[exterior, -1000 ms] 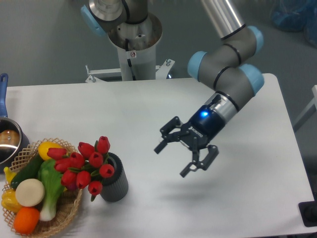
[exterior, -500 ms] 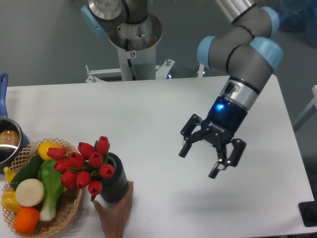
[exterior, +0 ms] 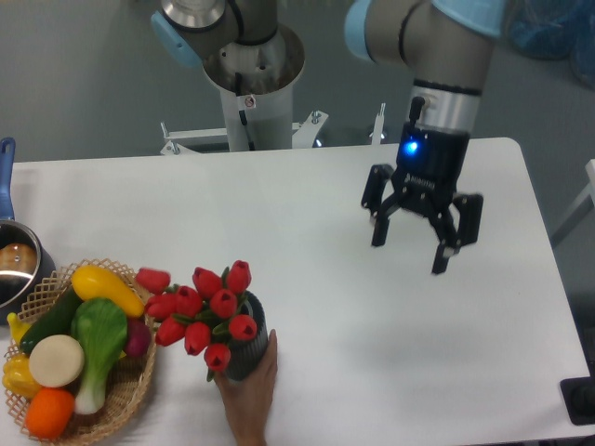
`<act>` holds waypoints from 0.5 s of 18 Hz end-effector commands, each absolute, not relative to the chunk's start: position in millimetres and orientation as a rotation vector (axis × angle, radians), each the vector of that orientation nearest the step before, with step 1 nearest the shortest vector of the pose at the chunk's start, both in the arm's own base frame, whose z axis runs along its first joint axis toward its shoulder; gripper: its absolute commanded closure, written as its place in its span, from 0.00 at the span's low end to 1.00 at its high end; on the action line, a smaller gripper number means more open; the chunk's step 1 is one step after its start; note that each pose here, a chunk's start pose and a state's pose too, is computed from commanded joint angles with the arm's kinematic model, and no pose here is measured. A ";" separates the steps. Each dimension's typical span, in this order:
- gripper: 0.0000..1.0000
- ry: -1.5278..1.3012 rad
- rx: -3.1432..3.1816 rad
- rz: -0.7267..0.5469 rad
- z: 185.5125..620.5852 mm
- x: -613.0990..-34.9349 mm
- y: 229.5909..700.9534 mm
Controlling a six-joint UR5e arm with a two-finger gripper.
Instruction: Insert the flowers into the vase
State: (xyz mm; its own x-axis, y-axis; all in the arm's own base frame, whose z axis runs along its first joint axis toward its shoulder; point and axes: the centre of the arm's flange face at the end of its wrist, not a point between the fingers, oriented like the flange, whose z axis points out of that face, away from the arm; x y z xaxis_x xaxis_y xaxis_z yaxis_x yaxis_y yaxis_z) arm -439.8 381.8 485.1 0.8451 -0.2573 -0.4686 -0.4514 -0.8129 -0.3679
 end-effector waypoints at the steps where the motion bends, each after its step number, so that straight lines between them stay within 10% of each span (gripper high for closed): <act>1: 0.00 0.509 -2.576 0.566 494.2 -432.2 376.2; 9: 0.00 0.280 -2.717 0.584 500.6 -397.4 339.4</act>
State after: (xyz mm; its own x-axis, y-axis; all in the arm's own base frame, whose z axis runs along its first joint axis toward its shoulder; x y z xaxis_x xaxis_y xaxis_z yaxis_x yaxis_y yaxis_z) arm -397.4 339.4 500.6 0.8956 -0.1180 -0.4289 -0.2610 -0.9203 -0.2916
